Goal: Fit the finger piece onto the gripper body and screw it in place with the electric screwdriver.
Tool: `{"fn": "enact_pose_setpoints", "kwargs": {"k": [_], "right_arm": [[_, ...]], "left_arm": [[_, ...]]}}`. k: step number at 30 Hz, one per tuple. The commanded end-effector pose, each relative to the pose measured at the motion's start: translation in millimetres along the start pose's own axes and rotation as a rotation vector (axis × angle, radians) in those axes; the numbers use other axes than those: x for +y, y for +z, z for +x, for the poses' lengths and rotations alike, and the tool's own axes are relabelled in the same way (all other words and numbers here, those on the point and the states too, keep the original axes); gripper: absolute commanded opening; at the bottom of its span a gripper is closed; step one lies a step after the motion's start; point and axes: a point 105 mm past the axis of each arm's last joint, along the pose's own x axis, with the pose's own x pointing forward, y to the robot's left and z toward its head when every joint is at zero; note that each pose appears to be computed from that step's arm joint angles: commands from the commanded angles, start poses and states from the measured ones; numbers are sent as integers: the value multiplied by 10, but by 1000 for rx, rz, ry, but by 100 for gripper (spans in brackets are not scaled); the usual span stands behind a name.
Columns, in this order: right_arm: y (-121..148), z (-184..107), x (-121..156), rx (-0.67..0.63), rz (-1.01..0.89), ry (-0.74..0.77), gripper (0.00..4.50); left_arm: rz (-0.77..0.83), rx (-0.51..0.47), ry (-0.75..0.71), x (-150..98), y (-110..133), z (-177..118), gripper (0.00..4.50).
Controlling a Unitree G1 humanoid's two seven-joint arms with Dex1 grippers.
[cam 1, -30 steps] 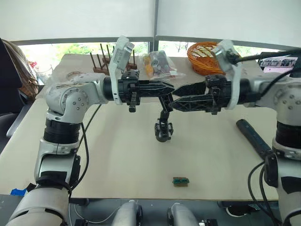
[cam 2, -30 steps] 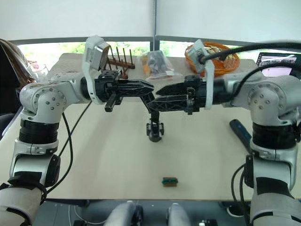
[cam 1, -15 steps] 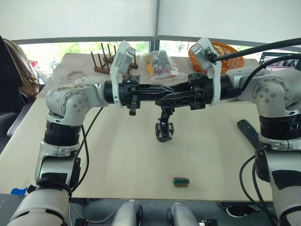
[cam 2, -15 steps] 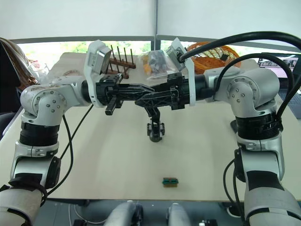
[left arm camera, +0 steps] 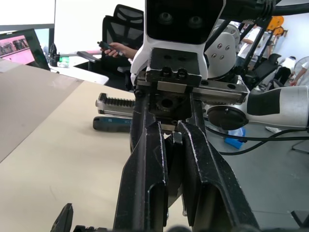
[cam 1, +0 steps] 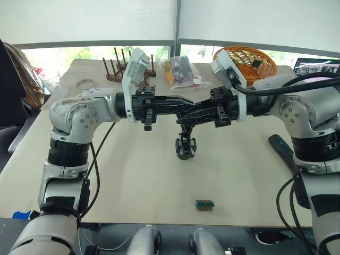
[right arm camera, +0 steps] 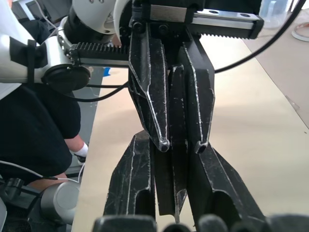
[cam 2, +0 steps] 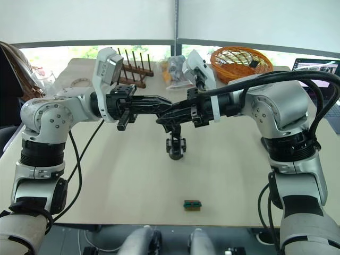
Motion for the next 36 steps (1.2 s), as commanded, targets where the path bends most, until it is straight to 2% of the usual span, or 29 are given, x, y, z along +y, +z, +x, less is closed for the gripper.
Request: {"fn": "enact_pose_setpoints", "kwargs": {"k": [1,10,13,20,22,25,27,28,30,33,36], "right_arm": [[165,-29,64,-48,-38,15,110],[133,-84,43,-27,-34,6,110],[121,-94,46,-27,-35,9,40],[110,-112,55,-46,-54,2,40],[106,-114,22,-62,-68,-26,40],[75,-123,-19,-86,-123,-69,40],[34,-136,-34,-97,-153,-94,40],[-7,-145,-44,-97,-174,-110,40],[-105,-170,-93,-101,-206,-166,40],[-199,-202,-137,-110,-220,-219,40],[-285,-241,-145,-109,-225,-251,40]], "left_arm": [[63,-14,7,-38,131,-21,0],[70,1,-4,-32,103,-23,0],[74,2,-5,-21,102,-25,0],[77,49,-3,-5,23,-29,0],[83,49,-14,-9,33,-33,102],[184,104,-29,3,-13,-121,224],[246,160,0,88,-98,-235,316],[268,195,15,136,-167,-314,375],[325,305,53,246,-399,-528,450],[329,381,107,379,-664,-695,450],[357,439,155,522,-999,-726,450]]}}
